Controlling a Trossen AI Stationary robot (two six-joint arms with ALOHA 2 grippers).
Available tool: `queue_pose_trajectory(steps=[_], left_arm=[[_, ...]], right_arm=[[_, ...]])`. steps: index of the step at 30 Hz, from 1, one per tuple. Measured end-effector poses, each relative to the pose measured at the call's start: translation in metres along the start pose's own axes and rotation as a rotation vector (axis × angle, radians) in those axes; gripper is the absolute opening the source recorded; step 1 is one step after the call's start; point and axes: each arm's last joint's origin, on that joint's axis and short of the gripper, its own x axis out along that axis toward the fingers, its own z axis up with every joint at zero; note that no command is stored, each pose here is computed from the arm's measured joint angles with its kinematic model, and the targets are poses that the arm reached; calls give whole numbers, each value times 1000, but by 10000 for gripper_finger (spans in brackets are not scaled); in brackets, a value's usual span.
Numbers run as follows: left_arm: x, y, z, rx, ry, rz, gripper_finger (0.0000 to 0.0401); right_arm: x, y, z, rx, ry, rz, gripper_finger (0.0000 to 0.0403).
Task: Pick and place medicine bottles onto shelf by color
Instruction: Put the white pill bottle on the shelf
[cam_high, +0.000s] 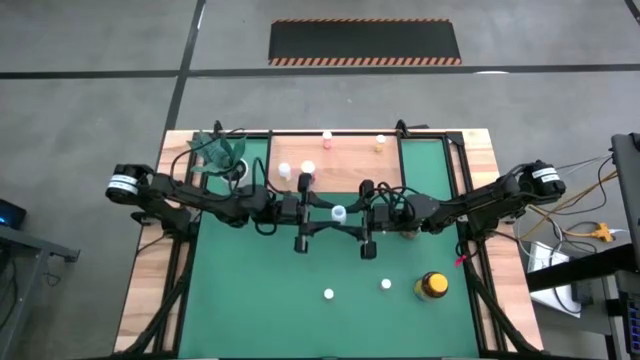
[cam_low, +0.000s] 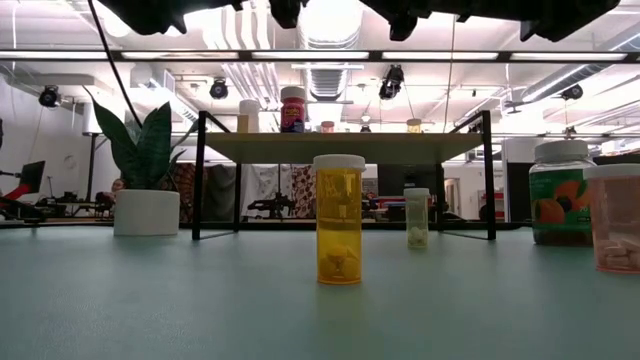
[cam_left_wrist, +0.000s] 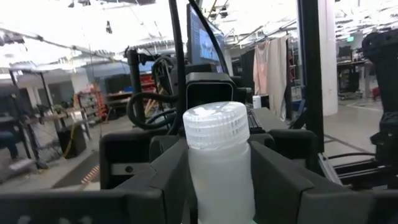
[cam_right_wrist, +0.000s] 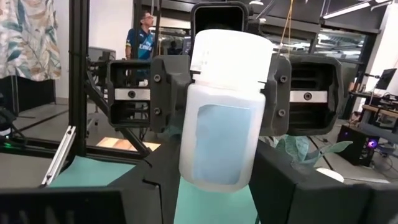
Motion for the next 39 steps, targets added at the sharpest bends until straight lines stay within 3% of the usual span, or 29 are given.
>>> queue_pose_trajectory(steps=[14, 28, 35, 39], left_arm=[[-10, 0, 0, -24, 164, -18, 224], [-34, 2, 26, -24, 258, -35, 228], [-24, 2, 44, -19, 380, -39, 228], [-12, 2, 41, -15, 475, -39, 228]], right_arm=[[-1, 1, -7, -12, 87, 18, 140], [-4, 2, -21, -9, 248, -23, 140], [-6, 2, -28, -10, 328, -68, 140], [-6, 3, -29, -2, 336, -66, 140]])
